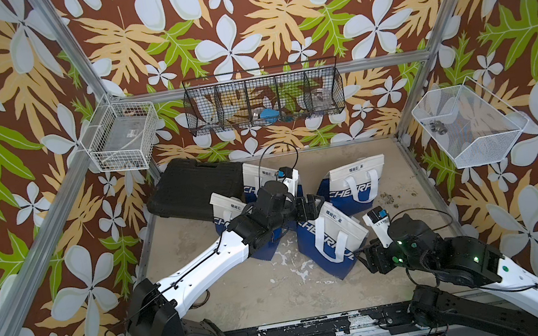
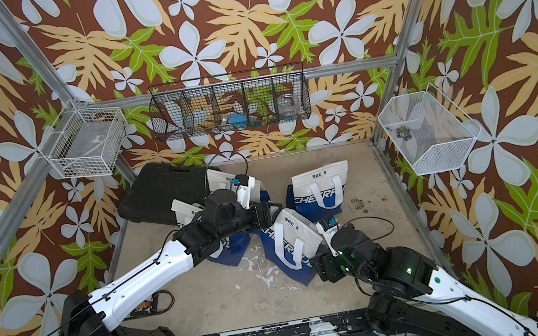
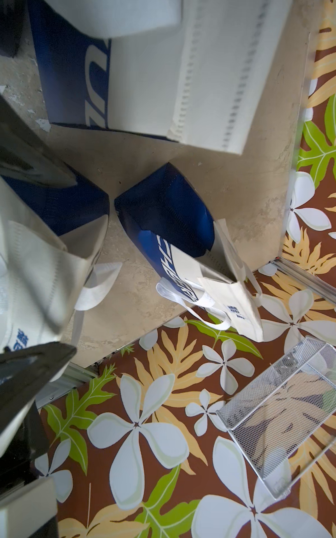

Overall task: Open the takeout bag
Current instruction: Adjust the takeout bag at the center of the board.

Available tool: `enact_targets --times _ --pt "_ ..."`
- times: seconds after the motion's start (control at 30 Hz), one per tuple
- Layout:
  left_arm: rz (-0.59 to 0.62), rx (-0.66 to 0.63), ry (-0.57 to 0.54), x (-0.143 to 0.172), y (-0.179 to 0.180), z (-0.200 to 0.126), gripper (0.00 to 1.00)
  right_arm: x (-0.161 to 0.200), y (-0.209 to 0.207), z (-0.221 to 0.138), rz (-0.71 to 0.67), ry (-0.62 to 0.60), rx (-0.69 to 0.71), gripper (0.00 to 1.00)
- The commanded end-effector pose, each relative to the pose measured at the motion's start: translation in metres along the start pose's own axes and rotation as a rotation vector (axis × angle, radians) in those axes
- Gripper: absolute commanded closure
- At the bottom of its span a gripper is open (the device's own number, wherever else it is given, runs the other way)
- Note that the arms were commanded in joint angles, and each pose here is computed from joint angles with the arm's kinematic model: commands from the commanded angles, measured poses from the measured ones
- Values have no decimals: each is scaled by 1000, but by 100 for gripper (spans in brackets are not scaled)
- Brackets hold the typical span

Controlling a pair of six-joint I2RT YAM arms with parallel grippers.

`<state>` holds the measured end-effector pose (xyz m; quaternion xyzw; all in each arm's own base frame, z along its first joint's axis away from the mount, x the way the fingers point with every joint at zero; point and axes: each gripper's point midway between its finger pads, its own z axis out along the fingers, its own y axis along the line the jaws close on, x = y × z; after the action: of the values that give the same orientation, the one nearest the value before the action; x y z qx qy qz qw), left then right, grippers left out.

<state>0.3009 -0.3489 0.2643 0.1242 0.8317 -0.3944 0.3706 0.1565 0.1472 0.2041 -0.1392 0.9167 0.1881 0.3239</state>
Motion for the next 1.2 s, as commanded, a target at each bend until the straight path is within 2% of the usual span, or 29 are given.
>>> enact_targets --times 0.0,0.13,0.23,0.43,0.77,0.93,1.03,1.1,1.17 --pt "19 59 -23 -6 -12 -3 18 -13 -9 7 45 -58 68 30" --pt "21 100 -16 -3 -19 -12 20 -16 -44 -1 94 -98 266 36" --pt "15 127 3 1 -23 -15 21 -28 -64 -20 154 -155 378 35" --pt "-1 167 18 12 -25 -18 22 -46 -95 -26 242 -189 492 35" --pt "-23 269 64 39 -33 -39 29 -75 -111 -23 291 -237 511 34" --pt "21 166 56 52 -6 -38 33 -87 -106 -26 291 -246 491 36" --pt "46 89 25 57 13 -35 33 -87 -101 -35 303 -257 464 43" --pt "57 83 -4 58 19 -32 33 -90 -91 -43 283 -258 410 60" --pt "55 117 -39 57 16 -29 35 -97 -77 -60 268 -285 340 66"
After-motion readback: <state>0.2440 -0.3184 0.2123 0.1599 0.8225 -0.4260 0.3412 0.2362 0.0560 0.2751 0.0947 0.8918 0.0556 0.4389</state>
